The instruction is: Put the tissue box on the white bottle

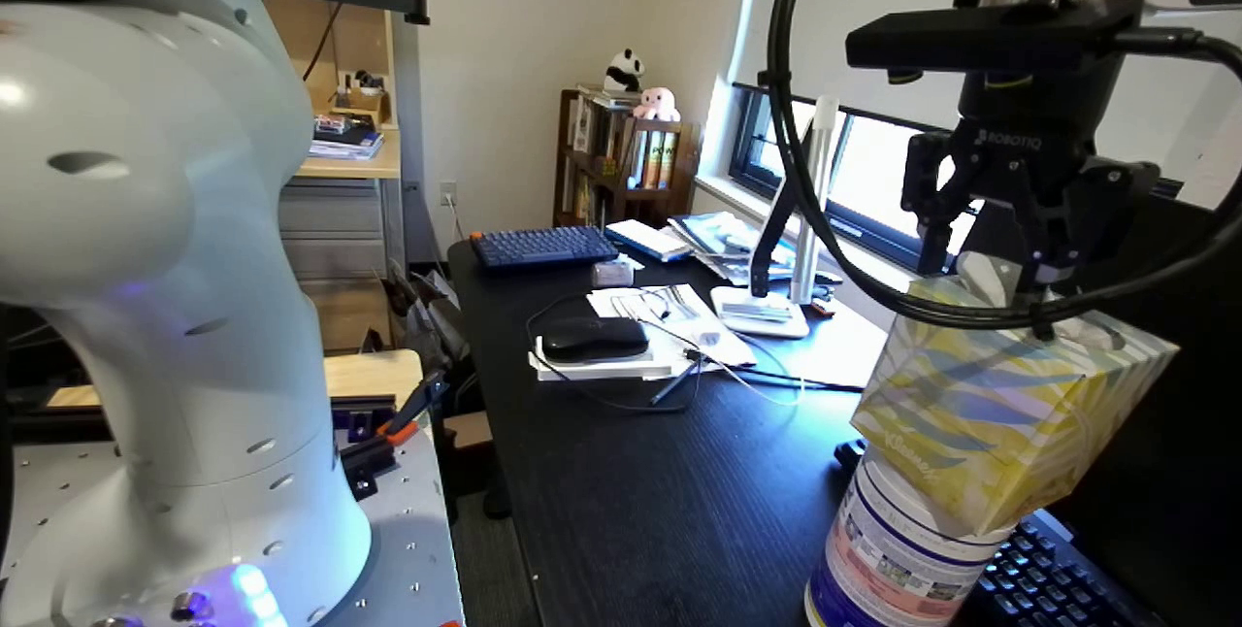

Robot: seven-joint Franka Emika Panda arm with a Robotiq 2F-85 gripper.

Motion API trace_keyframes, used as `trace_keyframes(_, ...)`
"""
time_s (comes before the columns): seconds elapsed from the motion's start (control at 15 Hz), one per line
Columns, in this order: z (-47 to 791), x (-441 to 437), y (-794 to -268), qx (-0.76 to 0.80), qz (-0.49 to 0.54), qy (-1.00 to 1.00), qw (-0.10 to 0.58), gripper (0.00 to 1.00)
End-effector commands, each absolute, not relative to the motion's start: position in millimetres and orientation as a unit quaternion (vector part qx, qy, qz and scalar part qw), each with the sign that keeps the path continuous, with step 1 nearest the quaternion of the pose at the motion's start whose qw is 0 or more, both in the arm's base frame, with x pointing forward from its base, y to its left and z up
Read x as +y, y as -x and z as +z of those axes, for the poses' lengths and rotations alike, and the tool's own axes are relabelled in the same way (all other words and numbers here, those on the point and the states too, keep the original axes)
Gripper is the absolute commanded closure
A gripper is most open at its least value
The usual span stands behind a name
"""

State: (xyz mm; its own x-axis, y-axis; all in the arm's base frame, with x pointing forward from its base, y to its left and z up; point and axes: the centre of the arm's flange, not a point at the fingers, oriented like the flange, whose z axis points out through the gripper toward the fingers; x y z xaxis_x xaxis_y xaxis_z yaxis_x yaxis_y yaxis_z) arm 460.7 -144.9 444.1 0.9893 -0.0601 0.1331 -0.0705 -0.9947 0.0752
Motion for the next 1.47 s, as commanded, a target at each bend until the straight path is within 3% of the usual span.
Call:
trace_keyframes(0.0, 480, -141, -456, -0.052, 0.093, -0.994, 0.034, 0.01)
trace_keyframes(0.6, 567, -109, -421, -0.093, 0.211, -0.972, 0.038, 0.0)
trace_keyframes(1.07, 525, -35, -390, -0.055, 0.142, -0.986, 0.066, 0.0)
trace_keyframes(1.4, 476, -16, -378, -0.016, 0.093, -0.995, 0.044, 0.0)
